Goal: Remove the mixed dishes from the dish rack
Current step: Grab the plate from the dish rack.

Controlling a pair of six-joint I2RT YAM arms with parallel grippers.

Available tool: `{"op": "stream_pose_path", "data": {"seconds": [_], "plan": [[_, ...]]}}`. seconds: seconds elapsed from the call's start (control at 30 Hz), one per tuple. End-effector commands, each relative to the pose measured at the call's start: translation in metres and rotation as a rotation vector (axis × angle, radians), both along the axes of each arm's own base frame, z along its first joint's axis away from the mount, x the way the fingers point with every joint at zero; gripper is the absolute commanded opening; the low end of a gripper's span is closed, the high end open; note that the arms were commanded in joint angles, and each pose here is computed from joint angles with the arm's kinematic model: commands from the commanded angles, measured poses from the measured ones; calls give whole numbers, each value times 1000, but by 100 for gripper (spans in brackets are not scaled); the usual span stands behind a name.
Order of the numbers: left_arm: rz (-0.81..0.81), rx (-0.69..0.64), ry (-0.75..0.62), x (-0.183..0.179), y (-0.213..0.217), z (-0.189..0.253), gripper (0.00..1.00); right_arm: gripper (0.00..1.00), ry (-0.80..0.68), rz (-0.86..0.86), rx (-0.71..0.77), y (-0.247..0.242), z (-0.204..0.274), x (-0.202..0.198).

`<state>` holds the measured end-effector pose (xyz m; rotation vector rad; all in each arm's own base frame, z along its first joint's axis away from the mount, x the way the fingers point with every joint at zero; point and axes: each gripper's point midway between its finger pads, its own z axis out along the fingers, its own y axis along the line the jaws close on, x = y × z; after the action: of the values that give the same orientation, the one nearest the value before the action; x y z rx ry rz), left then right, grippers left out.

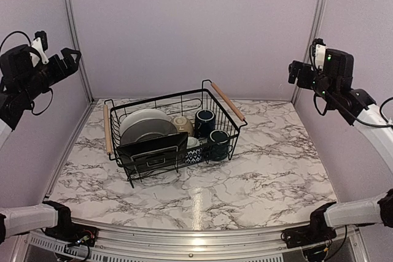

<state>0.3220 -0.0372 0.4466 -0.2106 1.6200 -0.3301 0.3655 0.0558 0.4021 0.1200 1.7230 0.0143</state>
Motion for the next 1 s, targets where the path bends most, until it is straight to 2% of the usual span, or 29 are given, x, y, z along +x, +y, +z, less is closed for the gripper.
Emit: {"op": "stream_pose_path", "data": {"seconds": [0.0, 0.33, 0.67, 0.8, 0.97], "plan": [[-11, -13, 51, 7, -2, -9, 99, 98, 41, -24, 34, -4, 2, 5], [-129, -47, 163, 24, -25, -37, 99, 98, 223, -43, -14, 3, -40, 29], [-299, -76, 340, 29, -64, -85, 99, 99, 523, 53, -83, 28, -119, 55], [-388, -42, 398, 20, -91, -101, 99, 98, 531, 105, -83, 41, -132, 59], [-555, 18, 449, -5, -132, -121, 99, 98, 449, 246, -32, 65, -119, 57]]}}
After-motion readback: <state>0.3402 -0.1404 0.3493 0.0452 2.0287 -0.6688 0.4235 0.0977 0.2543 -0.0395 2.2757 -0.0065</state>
